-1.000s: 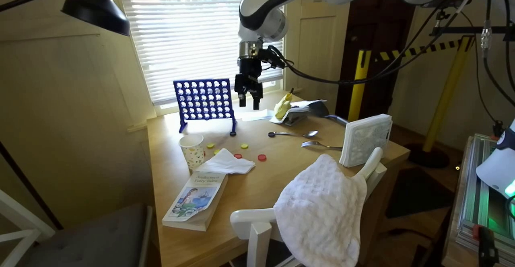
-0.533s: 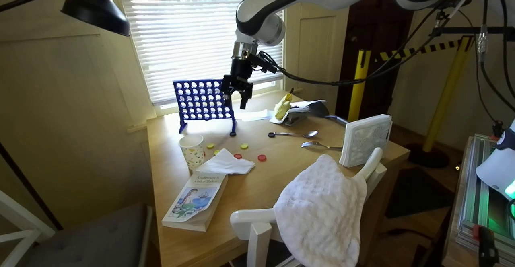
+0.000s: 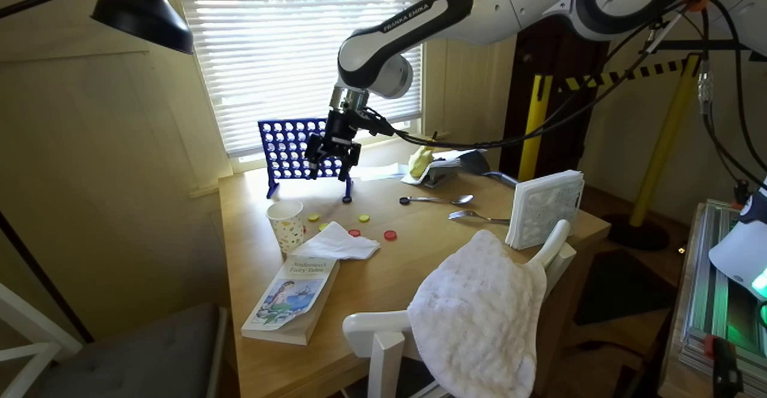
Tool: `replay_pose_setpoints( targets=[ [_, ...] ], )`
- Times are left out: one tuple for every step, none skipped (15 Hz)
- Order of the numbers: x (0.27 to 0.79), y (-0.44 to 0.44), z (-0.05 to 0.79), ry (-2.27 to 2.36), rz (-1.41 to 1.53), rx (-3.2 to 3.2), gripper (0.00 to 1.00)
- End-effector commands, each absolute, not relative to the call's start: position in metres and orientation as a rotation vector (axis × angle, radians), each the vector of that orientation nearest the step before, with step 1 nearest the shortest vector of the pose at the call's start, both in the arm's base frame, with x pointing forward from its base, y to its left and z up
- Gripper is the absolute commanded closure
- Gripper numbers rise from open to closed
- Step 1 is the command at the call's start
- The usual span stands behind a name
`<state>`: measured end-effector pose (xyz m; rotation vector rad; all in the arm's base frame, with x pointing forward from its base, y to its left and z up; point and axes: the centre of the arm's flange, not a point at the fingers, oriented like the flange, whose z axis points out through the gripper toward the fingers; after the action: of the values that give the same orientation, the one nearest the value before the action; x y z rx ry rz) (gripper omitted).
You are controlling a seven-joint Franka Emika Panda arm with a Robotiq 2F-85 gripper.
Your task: Move the cup to the right
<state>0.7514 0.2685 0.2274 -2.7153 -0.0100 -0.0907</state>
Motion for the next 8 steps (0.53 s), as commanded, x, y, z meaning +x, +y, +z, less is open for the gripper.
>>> replay_pose_setpoints(
  targets=[
    [0.793, 0.292, 0.215, 0.003, -0.108, -2.746, 0.04],
    [0.797, 0.295, 0.211, -0.007, -0.097, -2.749, 0.10],
    [0.801, 0.298, 0.208, -0.026, -0.088, -2.756, 0.13],
    [0.802, 0.302, 0.205, -0.050, -0.076, -2.759, 0.13],
    [0.804, 0.305, 0.203, -0.070, -0.072, -2.760, 0.18],
    [0.806, 0.307, 0.199, -0.069, -0.056, -2.757, 0.17],
    [0.807, 0.309, 0.198, -0.076, -0.045, -2.761, 0.27],
    [0.809, 0.310, 0.196, -0.086, -0.035, -2.764, 0.36]
  ],
)
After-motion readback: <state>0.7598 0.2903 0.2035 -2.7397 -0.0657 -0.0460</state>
